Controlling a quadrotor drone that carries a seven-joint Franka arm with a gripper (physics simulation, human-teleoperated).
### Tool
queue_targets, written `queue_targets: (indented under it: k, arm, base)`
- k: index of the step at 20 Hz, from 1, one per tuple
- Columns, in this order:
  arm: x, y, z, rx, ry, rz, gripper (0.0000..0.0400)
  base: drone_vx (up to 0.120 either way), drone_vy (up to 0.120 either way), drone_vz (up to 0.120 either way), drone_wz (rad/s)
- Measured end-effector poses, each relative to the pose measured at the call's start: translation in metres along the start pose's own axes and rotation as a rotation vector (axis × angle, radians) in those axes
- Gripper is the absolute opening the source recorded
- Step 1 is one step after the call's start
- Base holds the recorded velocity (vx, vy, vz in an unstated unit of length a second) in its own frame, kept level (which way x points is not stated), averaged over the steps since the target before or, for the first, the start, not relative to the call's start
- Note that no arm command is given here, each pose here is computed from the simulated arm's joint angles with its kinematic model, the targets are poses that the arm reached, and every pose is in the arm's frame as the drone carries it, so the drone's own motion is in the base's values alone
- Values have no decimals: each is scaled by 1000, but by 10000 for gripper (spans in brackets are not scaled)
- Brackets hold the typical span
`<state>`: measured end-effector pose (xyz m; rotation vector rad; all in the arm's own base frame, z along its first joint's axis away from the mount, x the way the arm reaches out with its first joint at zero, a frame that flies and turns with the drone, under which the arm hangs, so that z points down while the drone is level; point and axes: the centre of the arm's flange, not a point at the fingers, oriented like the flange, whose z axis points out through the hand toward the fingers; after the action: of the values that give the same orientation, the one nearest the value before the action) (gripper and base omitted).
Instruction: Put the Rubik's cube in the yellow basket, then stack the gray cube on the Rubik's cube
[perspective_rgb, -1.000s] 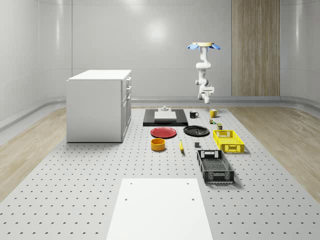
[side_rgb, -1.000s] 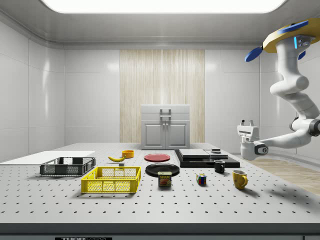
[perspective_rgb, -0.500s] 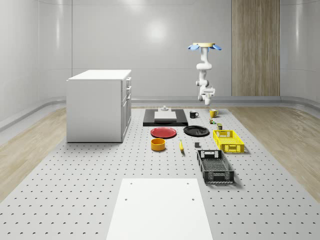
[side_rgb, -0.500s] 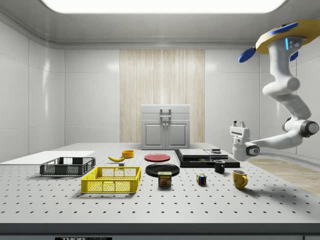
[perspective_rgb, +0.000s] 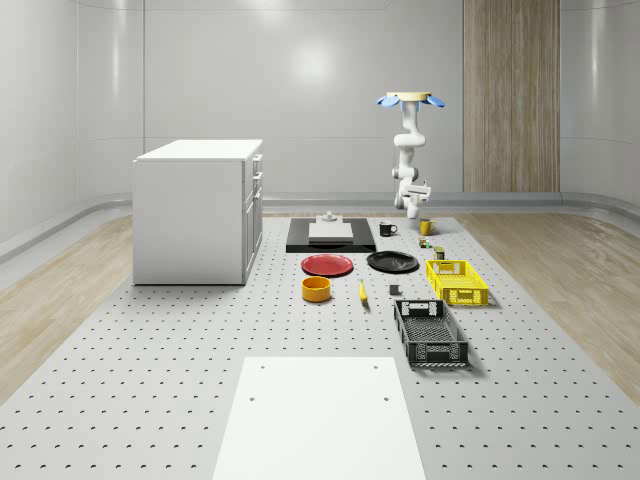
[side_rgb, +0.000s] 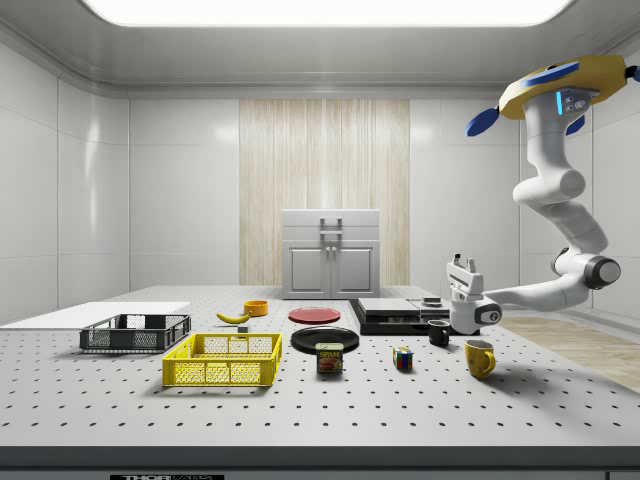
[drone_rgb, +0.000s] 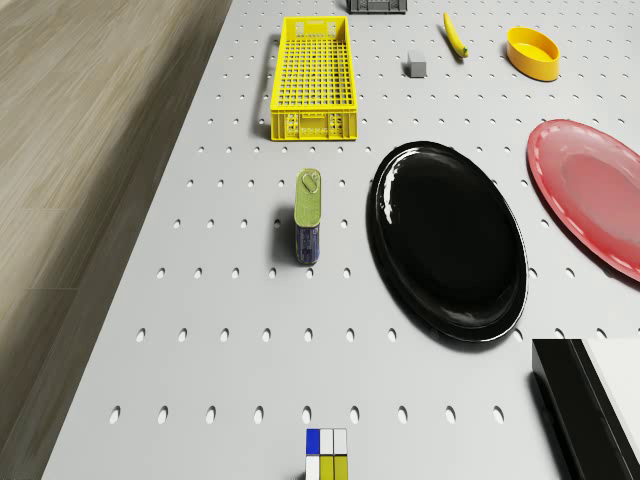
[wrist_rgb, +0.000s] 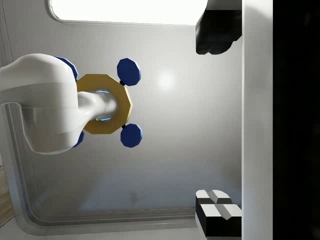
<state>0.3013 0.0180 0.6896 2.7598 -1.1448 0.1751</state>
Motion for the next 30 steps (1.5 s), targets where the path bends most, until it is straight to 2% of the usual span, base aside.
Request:
queue_targets:
  k: [5, 9, 13, 15, 18, 21, 25, 30]
  arm:
    - [-17, -16, 3, -166, 170, -5, 400]
    - [-41, -40, 19, -430, 437, -12, 400]
    - [-67, -64, 65, -852, 858, -24, 400]
    - [-72, -68, 99, -1098, 1103, -30, 400]
    - [-64, -60, 145, -1440, 1441, -38, 400]
    - [-50, -44, 173, -1694, 1692, -46, 400]
    - [-34, -28, 189, -1895, 1893, -56, 400]
    - [-24, -17, 196, -2012, 2010, -65, 400]
  base:
    - [0, 0, 0, 0]
    - [0, 0, 0, 0]
    - [0, 0, -20, 0]
    - [0, 0, -120, 0]
    - [93, 0, -120, 0]
    - [120, 0, -120, 0]
    - [120, 0, -120, 0]
    - [96, 0, -120, 0]
